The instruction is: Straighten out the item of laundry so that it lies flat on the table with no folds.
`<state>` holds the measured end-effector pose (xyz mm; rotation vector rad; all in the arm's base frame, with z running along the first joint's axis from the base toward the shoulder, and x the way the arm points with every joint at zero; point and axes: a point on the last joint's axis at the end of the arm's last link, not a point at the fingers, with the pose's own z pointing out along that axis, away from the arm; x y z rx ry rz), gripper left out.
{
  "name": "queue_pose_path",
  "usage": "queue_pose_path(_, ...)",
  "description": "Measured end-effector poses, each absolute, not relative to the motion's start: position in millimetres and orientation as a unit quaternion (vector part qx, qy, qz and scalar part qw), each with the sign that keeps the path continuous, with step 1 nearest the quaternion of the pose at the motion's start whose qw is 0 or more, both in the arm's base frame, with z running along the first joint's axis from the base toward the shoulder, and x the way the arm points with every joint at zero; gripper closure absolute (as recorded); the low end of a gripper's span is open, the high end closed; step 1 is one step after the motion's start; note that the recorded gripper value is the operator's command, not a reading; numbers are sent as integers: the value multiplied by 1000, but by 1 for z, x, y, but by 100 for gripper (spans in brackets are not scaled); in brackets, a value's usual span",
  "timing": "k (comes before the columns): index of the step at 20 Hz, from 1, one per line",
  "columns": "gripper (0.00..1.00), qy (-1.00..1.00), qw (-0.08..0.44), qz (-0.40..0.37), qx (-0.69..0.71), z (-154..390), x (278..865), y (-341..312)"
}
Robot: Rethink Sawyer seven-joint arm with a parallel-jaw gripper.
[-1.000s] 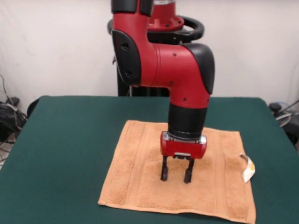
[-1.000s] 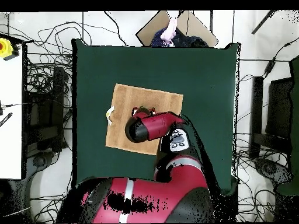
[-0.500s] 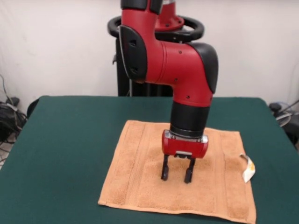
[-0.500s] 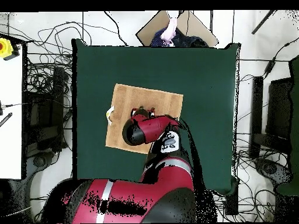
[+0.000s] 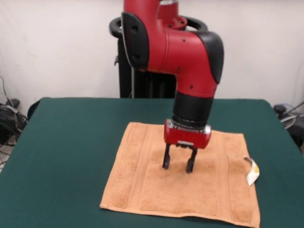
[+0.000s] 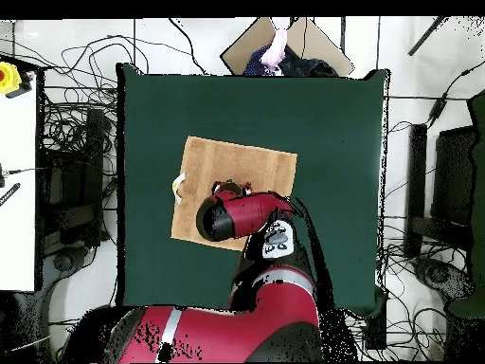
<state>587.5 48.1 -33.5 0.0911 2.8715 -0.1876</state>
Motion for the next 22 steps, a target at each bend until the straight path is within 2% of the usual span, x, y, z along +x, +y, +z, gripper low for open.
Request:
queue_pose_path(6, 0, 990, 105, -84, 50, 7, 598, 38)
queue_pose_path(14, 0, 983, 140, -83, 81, 64, 621, 15)
queue_pose_path(18, 0, 981, 138, -72, 114, 95, 612, -12)
queue_pose_path(22, 0, 980, 116, -70, 144, 118, 596, -39)
